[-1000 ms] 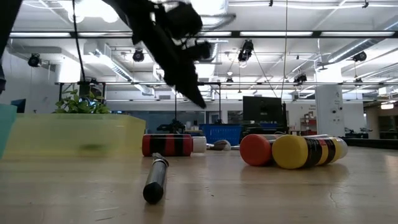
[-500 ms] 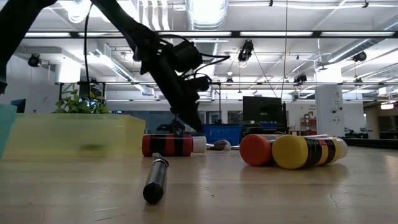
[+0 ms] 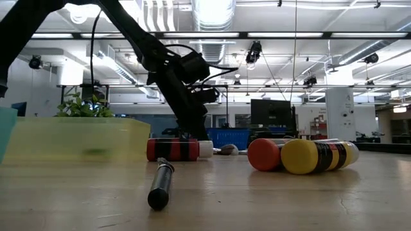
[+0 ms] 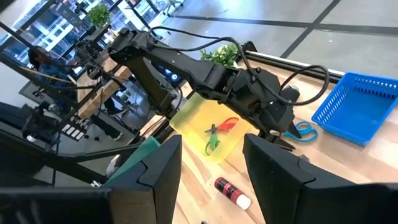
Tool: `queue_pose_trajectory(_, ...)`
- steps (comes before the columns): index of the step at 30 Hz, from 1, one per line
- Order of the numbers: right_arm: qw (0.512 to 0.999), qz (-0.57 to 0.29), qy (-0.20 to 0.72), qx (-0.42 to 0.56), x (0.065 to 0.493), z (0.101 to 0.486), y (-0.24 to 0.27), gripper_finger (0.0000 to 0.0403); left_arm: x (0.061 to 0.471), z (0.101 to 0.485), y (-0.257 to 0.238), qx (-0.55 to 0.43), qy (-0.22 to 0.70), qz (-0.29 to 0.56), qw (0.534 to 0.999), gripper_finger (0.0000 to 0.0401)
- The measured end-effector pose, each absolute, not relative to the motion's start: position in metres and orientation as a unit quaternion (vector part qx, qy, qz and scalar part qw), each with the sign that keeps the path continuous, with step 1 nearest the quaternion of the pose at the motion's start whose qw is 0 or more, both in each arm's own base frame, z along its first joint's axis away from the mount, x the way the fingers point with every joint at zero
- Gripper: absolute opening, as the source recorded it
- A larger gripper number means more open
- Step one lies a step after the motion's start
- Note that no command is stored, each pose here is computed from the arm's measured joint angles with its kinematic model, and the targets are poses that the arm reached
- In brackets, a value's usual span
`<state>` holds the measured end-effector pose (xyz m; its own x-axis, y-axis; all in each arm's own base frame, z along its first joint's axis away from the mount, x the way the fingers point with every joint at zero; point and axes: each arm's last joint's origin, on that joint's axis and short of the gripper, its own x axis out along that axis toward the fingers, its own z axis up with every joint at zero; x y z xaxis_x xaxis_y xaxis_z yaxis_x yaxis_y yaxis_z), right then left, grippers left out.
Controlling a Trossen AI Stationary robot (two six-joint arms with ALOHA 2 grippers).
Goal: Pick & Place Paint Supplies
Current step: Put the blue scissors into the yellow bin
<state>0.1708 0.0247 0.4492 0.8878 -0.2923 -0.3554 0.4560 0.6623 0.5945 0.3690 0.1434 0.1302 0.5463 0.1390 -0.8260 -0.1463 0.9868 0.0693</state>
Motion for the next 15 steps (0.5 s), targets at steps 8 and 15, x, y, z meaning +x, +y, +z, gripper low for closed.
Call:
queue_pose_trajectory(8, 0.902, -0.217, 0.107, 0.357, 0.170, 0.450, 0.024, 0.0171, 0.366, 0.129, 0.156, -0.018, 0.460, 0.090, 0.883, 0.0146)
queue_pose_trajectory(15, 0.900, -0.229, 0.100, 0.357, 0.169, 0.450, 0.023, 0.0171, 0.363, 0.128, 0.163, -0.036, 0.456, 0.084, 0.885, 0.0146)
